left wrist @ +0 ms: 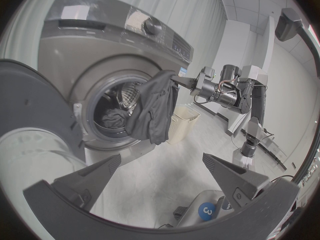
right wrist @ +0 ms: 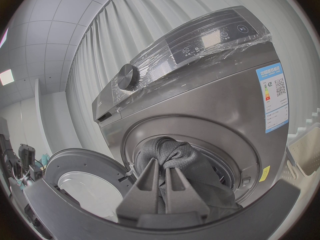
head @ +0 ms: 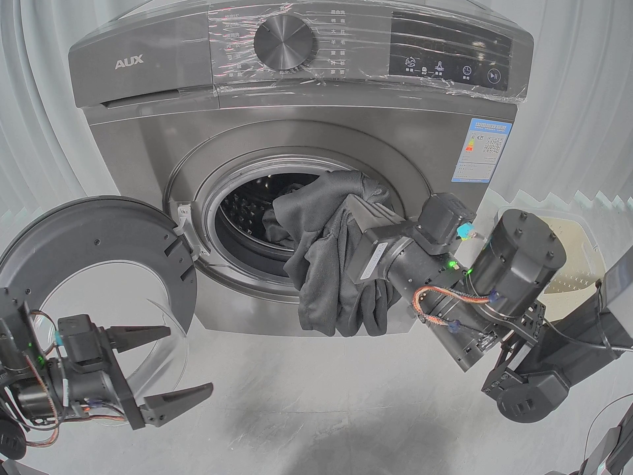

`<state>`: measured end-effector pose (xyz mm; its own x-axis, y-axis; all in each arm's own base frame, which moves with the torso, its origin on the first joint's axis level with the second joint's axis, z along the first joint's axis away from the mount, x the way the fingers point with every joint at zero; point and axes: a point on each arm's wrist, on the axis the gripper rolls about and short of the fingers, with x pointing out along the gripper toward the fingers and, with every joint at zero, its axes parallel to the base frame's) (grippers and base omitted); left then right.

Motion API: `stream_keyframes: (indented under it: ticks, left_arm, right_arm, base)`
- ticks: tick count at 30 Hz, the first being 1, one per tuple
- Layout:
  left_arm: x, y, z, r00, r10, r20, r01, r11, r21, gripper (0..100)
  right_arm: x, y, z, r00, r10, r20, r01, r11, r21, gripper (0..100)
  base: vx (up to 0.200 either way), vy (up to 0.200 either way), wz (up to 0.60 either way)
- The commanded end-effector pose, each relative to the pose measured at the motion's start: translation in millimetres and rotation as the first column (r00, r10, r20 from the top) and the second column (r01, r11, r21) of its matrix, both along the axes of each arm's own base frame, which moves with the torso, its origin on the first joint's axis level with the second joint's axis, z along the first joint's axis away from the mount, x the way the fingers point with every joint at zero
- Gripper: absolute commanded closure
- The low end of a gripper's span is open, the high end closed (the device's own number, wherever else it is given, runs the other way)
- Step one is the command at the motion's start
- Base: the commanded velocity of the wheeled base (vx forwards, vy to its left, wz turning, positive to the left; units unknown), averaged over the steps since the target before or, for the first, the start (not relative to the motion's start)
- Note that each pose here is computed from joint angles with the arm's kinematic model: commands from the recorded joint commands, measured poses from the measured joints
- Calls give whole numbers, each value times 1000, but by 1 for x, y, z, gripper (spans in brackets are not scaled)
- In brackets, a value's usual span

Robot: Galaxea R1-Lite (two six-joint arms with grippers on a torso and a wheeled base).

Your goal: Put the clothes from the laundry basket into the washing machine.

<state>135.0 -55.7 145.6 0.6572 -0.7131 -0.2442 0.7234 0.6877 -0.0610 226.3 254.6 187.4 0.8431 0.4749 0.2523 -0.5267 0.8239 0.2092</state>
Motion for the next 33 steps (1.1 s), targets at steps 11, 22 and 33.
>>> stream_keyframes:
  ticks: [11,22,33]
  left_arm:
    - [69,-52,-30,972,-154,-179,151,988,-27,0]
    - [100,-65,-40,977,-137,-164,128,990,-63,0]
    - [120,-79,-44,970,-143,-197,110,980,-166,0]
  right_arm:
    - [-2,3,-4,1000,10,-3,-10,1000,-8,100]
    - [-3,2,-3,1000,9,0,-9,1000,-5,100]
    - [-5,1,-4,1000,13,-3,-13,1000,-9,100]
  base:
    - [0,0,0]
    - [0,0,0]
    - [0,0,0]
